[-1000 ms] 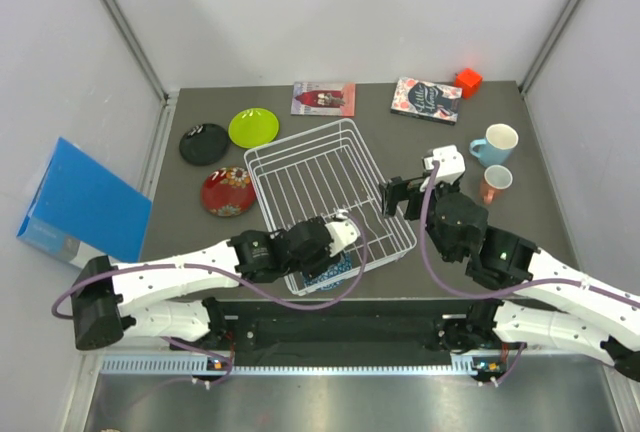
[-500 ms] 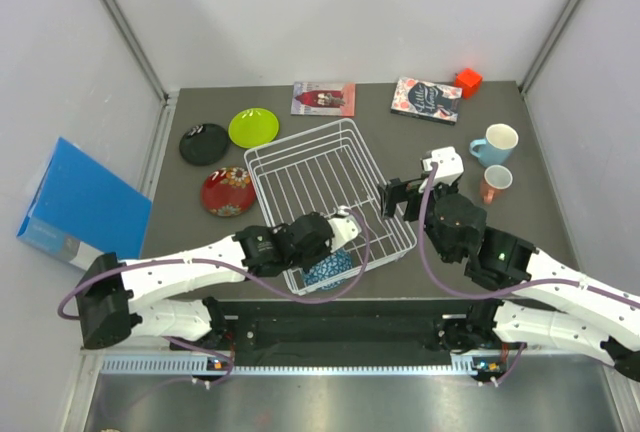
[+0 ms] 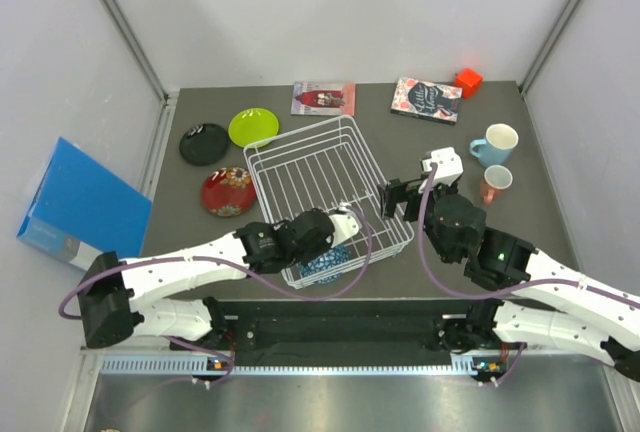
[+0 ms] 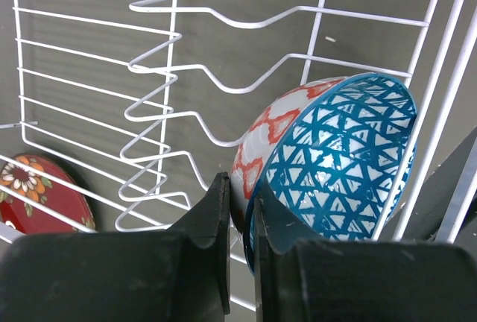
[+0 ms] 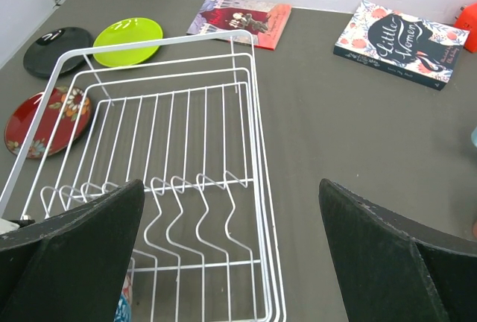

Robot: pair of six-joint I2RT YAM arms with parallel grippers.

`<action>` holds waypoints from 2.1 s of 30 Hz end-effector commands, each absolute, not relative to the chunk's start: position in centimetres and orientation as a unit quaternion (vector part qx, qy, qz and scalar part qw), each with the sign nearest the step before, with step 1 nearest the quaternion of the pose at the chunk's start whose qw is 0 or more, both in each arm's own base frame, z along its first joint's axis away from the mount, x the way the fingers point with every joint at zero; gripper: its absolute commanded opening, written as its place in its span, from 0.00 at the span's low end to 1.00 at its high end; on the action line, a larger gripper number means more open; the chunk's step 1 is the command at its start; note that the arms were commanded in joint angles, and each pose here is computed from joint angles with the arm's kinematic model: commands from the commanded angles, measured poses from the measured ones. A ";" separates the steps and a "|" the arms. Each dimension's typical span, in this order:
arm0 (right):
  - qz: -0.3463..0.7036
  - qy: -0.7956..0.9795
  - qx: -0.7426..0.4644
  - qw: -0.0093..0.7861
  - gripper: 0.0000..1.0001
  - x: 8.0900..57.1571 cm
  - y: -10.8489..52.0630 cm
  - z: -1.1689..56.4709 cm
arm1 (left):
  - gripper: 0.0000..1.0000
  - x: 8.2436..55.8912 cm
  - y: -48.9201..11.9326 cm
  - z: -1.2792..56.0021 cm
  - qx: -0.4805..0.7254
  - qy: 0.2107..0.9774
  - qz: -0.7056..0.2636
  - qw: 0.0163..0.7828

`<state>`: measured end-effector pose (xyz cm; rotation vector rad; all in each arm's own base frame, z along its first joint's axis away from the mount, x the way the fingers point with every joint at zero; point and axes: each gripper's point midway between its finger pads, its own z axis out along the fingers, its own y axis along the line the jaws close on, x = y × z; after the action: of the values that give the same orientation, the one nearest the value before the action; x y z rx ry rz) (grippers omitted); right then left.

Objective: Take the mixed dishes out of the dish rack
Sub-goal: Pick up the bowl from the dish rack.

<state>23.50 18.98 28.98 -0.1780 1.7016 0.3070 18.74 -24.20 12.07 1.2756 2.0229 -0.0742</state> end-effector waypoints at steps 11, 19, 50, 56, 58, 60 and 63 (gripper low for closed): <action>0.151 0.740 -0.056 0.652 1.00 23.5 18.7 29.5 | 0.00 17.1 -28.4 17.6 0.469 0.766 -0.161 0.409; 0.143 0.770 -0.037 0.621 1.00 24.1 19.2 26.5 | 0.00 18.2 -27.9 16.5 0.446 0.769 -0.140 0.436; 0.095 0.876 -0.012 0.473 0.10 31.3 19.6 12.4 | 0.00 17.0 -28.4 14.5 0.460 0.744 -0.130 0.467; 0.112 0.884 -0.003 0.454 0.00 31.4 19.8 11.2 | 0.00 16.3 -28.5 14.2 0.478 0.732 -0.113 0.472; 0.118 0.886 0.002 0.448 0.00 31.4 19.9 11.0 | 0.00 16.0 -28.5 14.1 0.486 0.726 -0.100 0.477; 0.121 0.888 0.005 0.443 0.00 31.5 19.8 10.7 | 0.00 15.8 -28.6 14.0 0.493 0.719 -0.088 0.482; 0.127 0.891 0.010 0.437 0.00 31.6 19.8 10.5 | 0.00 15.3 -29.1 14.3 0.503 0.706 -0.080 0.492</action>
<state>30.67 19.09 11.55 -0.0882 2.1917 0.2348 17.41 -24.39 11.78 1.2443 1.8357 0.0289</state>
